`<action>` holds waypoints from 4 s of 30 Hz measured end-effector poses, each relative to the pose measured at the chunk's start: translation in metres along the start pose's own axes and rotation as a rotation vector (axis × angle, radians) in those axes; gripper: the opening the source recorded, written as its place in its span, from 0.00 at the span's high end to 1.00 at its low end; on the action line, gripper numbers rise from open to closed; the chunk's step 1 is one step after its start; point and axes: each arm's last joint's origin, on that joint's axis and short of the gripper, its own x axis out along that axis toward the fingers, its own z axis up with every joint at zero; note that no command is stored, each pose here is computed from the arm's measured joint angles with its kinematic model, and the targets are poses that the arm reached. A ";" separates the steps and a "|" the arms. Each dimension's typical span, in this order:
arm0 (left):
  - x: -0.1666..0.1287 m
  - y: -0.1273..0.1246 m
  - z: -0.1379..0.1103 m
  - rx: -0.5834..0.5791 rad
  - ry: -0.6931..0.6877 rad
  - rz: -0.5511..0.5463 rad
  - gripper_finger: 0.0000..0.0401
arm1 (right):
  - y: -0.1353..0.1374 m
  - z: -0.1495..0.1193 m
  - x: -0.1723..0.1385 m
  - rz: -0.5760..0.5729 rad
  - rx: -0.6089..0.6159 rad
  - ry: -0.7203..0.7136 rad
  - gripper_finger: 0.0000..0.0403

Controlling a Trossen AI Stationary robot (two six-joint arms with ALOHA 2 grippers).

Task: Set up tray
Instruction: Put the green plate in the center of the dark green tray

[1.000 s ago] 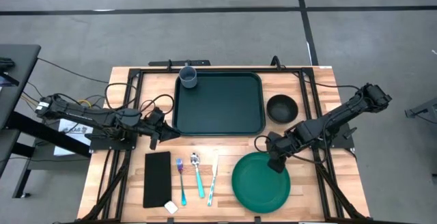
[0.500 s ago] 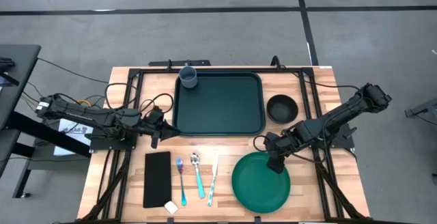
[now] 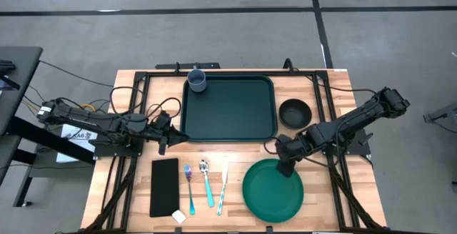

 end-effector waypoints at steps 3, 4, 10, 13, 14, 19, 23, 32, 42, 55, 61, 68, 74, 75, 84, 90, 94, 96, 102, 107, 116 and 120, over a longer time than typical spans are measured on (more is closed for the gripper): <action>0.000 0.001 -0.001 0.000 0.012 0.006 0.85 | -0.007 -0.005 0.000 -0.078 0.040 0.048 0.67; 0.000 0.001 -0.001 0.000 0.013 0.004 0.85 | -0.008 -0.007 0.000 -0.088 0.037 0.056 0.67; 0.000 0.001 -0.001 -0.001 0.014 0.003 0.85 | -0.003 -0.010 0.000 -0.063 0.003 0.048 0.68; 0.000 0.001 -0.001 -0.001 0.014 0.003 0.85 | -0.001 -0.012 0.003 -0.070 -0.007 0.056 0.68; 0.000 0.001 -0.001 -0.001 0.014 0.003 0.85 | -0.002 -0.012 0.006 -0.074 -0.007 0.068 0.68; 0.000 0.000 -0.001 -0.006 0.012 0.000 0.85 | -0.001 -0.019 0.024 -0.076 -0.027 0.125 0.68; 0.000 0.000 0.000 -0.007 0.005 -0.007 0.85 | 0.001 -0.020 0.034 -0.103 -0.035 0.145 0.68; 0.000 0.000 0.000 -0.019 0.006 -0.006 0.85 | 0.009 -0.016 0.055 -0.076 -0.060 0.185 0.69; 0.000 0.000 0.000 -0.033 0.006 -0.006 0.85 | 0.012 -0.015 0.056 -0.044 -0.060 0.174 0.94; 0.000 0.000 0.000 -0.033 0.006 -0.004 0.85 | 0.016 0.002 0.040 0.042 -0.032 0.134 0.99; 0.000 0.000 0.000 -0.033 0.006 -0.004 0.85 | 0.017 0.025 0.022 0.062 -0.018 0.077 0.99; 0.000 0.000 0.000 -0.032 0.006 -0.002 0.85 | 0.001 0.057 -0.016 0.050 0.041 -0.038 1.00; 0.000 0.000 0.000 -0.032 0.005 -0.002 0.85 | -0.030 0.097 -0.043 0.035 0.150 -0.172 1.00; 0.000 0.000 0.000 -0.032 0.004 -0.002 0.85 | -0.037 0.104 -0.047 0.030 0.168 -0.190 1.00; 0.000 0.000 0.000 -0.032 0.004 -0.002 0.85 | -0.116 0.141 -0.071 -0.086 0.393 -0.319 1.00; 0.000 0.000 0.000 -0.038 0.003 -0.001 0.85 | -0.160 0.153 -0.073 -0.129 0.509 -0.335 1.00; 0.000 0.000 0.000 -0.047 -0.009 0.011 0.85 | -0.170 0.159 -0.063 -0.123 0.506 -0.290 1.00; 0.000 0.001 0.000 -0.050 -0.014 0.016 0.85 | -0.171 0.163 -0.054 -0.116 0.496 -0.258 1.00; 0.000 0.001 0.000 -0.062 -0.015 0.016 0.85 | -0.175 0.173 -0.027 -0.136 0.475 -0.171 1.00; 0.000 0.001 0.000 -0.070 -0.015 0.017 0.85 | -0.177 0.182 -0.018 -0.141 0.459 -0.156 1.00; 0.000 0.001 0.000 -0.071 -0.018 0.020 0.85 | -0.181 0.195 -0.024 -0.146 0.470 -0.182 0.93; 0.000 0.001 0.000 -0.071 -0.018 0.020 0.85 | -0.188 0.189 -0.028 -0.179 0.500 -0.150 0.92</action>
